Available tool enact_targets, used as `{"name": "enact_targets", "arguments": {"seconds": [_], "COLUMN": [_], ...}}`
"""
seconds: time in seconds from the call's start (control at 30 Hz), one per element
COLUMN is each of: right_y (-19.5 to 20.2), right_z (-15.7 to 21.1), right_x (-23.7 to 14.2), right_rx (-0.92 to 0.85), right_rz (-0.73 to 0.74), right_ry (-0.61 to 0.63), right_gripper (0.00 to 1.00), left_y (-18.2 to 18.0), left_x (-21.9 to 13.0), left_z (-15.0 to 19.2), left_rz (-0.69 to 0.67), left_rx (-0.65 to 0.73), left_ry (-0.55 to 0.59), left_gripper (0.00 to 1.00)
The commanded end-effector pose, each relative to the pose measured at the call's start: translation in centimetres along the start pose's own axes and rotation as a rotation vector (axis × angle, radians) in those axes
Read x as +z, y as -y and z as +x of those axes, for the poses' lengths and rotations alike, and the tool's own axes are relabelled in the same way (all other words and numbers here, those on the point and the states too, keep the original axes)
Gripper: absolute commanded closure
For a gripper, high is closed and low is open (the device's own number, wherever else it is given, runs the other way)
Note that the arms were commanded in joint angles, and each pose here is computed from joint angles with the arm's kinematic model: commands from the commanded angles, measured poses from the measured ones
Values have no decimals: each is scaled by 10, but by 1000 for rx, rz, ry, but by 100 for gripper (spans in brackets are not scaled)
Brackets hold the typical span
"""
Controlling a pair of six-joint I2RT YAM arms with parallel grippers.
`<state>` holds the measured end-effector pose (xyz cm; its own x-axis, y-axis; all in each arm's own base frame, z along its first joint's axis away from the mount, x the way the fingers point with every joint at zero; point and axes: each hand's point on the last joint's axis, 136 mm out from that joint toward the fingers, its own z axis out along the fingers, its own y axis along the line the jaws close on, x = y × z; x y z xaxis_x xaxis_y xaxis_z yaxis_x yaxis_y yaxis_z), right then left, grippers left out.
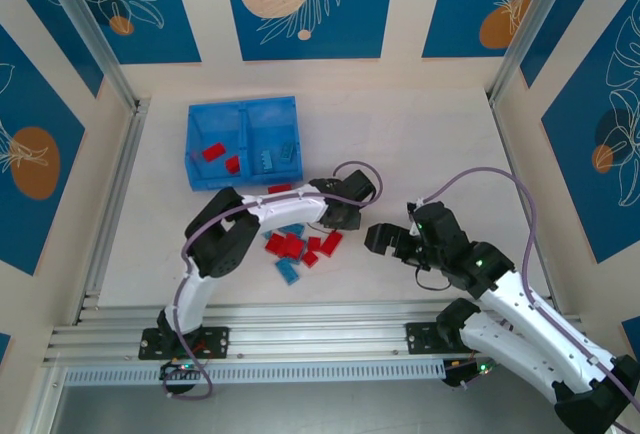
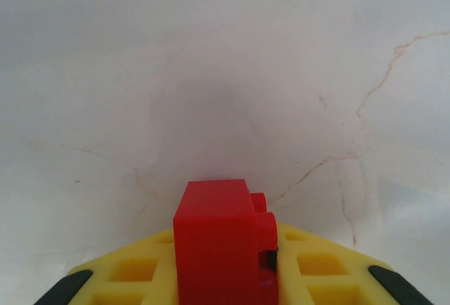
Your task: Sort the legos into containers by color
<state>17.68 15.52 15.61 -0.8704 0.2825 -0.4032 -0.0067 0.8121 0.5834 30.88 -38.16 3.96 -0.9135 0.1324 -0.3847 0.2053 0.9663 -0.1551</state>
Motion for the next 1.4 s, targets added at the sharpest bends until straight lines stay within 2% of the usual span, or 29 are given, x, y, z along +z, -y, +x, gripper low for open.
{"name": "enact_targets", "arguments": {"seconds": [0.0,0.1,0.2,0.27,0.33,0.5,0.67,0.83,1.07,1.17,1.27,1.37], "right_y": [-29,-39,-42,-42,-43,-43,-40,-40,-42,-44,-47,-53], "right_z": [-4,-8,-10,-10,-9,-6,-2,2,3,3,1,-3], "right_x": [-3,-4,-2,1,3,6,8,7,4,5,8,14], "right_rx": [-43,-64,-70,-68,-69,-71,-66,-67,-67,-65,-65,-73], "right_rz": [-113,-146,-146,-141,-139,-128,-111,-106,-98,-103,-104,-104], "right_ry": [-5,13,23,20,13,-6,-16,-27,-30,-28,-24,-25], "right_gripper": [1,1,1,1,1,1,1,1,1,1,1,1], "left_y": [-12,-38,-79,-117,-153,-230,-294,-324,-354,-359,-357,-349], "left_x": [-57,-97,-140,-164,-175,-179,-159,-122,-80,-74,-80,-104], "left_z": [-37,-64,-92,-109,-120,-135,-146,-155,-155,-152,-150,-152], "left_rz": [0,-24,-91,-153,-176,-237,-274,-260,-276,-272,-262,-217], "left_rx": [15,7,2,-23,-65,-191,-357,-473,-554,-565,-572,-586], "left_ry": [136,222,326,380,387,369,333,261,172,153,166,230], "left_gripper": [74,74,73,73,72,70,69,68,64,55,52,52]}}
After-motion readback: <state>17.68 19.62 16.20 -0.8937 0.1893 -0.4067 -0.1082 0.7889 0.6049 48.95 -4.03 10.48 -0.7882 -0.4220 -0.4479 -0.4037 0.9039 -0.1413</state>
